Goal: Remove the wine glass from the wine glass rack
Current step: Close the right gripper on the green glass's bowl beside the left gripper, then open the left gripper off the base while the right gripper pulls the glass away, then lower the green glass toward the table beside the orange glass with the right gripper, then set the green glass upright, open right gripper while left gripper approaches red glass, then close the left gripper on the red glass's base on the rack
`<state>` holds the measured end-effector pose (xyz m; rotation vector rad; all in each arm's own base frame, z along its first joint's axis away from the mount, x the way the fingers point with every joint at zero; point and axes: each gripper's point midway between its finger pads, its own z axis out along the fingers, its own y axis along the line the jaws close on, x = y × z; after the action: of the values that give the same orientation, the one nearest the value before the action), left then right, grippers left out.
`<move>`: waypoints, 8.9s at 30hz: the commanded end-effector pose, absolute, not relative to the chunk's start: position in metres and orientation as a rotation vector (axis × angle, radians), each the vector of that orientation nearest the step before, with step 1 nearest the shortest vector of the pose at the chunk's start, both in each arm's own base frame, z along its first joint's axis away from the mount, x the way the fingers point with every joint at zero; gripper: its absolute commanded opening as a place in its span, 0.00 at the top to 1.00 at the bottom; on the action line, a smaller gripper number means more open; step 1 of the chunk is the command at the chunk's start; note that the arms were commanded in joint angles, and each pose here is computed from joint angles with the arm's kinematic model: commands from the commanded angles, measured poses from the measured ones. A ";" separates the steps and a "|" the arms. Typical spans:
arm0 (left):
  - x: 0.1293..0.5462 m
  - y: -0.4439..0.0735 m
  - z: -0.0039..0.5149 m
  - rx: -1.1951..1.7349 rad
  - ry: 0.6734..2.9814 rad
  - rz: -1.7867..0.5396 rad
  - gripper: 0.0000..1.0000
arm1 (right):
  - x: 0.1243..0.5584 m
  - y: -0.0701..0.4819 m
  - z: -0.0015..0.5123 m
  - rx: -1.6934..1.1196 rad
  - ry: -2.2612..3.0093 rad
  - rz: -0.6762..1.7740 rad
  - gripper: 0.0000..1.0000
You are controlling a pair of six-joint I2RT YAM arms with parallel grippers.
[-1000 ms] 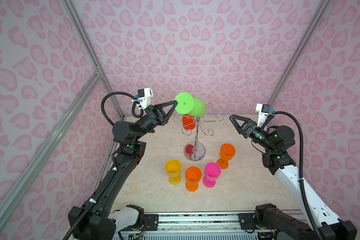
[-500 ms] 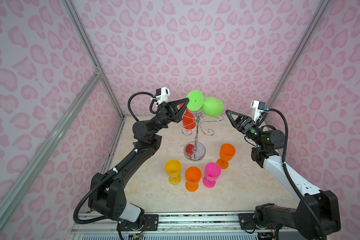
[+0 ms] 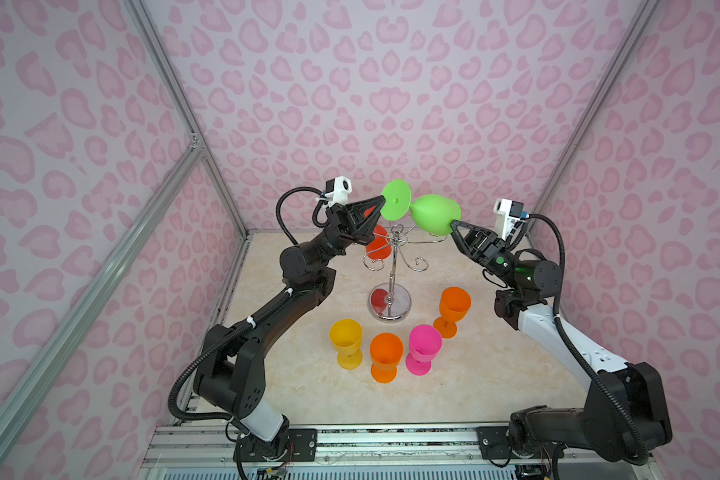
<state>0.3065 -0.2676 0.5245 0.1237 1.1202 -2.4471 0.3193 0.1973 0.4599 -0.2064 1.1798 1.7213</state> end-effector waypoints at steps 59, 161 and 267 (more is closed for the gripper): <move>0.287 -0.265 0.531 0.276 1.112 -2.342 0.50 | 0.315 0.105 0.484 -0.082 1.093 1.471 1.00; 0.310 -0.214 0.466 0.165 1.573 -1.439 0.24 | 0.415 0.116 0.177 -0.196 2.677 0.263 0.78; 0.499 -0.232 0.368 -0.007 1.758 -1.633 0.98 | 0.378 0.048 0.284 0.218 2.136 0.596 0.70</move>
<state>0.4990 -0.2314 0.3524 -0.0496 1.8190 -1.6043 0.3739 0.0474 0.2788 0.2209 2.1598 0.5897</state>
